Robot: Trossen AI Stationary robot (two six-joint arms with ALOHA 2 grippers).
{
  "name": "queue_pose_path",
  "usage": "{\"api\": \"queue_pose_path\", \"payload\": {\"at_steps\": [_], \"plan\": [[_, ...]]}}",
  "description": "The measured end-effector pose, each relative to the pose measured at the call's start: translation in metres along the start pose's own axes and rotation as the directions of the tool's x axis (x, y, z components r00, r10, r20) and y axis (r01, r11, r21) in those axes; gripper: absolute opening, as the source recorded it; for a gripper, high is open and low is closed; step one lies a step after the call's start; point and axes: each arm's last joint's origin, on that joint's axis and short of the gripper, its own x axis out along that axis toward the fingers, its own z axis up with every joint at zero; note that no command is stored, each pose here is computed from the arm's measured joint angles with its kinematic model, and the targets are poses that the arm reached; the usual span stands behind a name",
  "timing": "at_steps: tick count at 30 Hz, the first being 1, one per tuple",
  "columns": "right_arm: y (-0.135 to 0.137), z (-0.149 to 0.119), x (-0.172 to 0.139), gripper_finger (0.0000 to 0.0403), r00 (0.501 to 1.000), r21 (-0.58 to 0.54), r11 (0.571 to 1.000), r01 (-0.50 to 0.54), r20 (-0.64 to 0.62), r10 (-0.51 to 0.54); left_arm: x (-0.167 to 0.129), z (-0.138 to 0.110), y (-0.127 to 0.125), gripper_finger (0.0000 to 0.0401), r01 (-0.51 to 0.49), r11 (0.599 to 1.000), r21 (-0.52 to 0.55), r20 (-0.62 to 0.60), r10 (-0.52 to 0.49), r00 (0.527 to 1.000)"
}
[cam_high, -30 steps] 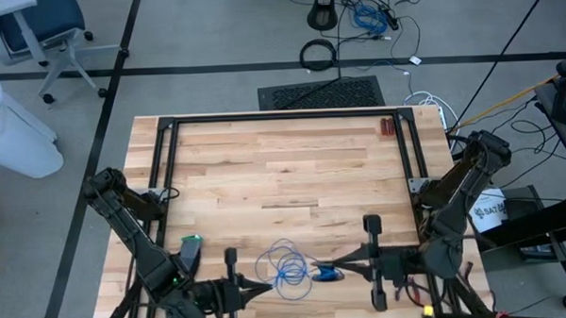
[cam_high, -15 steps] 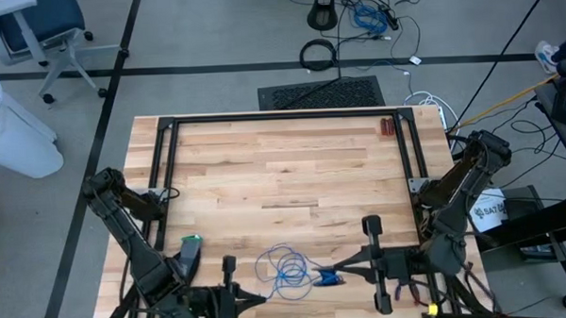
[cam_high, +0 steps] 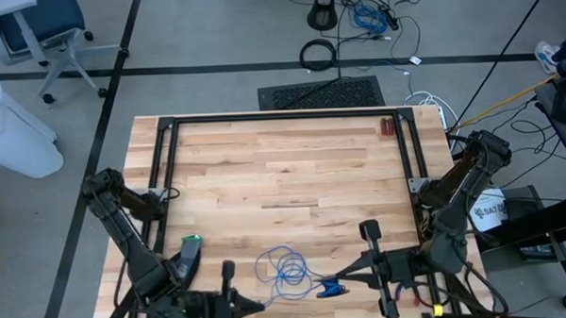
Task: Coil cords
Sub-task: Coil the blue wire onto the spool
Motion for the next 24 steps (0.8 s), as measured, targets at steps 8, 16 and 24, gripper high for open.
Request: {"api": "queue_pose_path", "payload": {"at_steps": [8,16,24], "plan": [[-0.003,-0.011,0.005,0.0,0.997,-0.146,0.989,0.007,-0.077,-0.018,-0.005,0.015,-0.003,0.0001,-0.036,0.999,-0.004,0.123,0.036,0.992],[0.002,-0.027,0.016,0.0,0.992,-0.345,0.939,-0.007,-0.118,-0.036,0.003,0.017,0.007,0.0001,-0.112,0.994,-0.02,0.13,0.113,0.985],[-0.001,-0.038,0.027,0.0,0.972,-0.404,0.906,0.124,-0.136,-0.194,0.011,0.023,0.018,0.0001,-0.143,0.987,-0.074,0.157,0.153,0.976]]}}
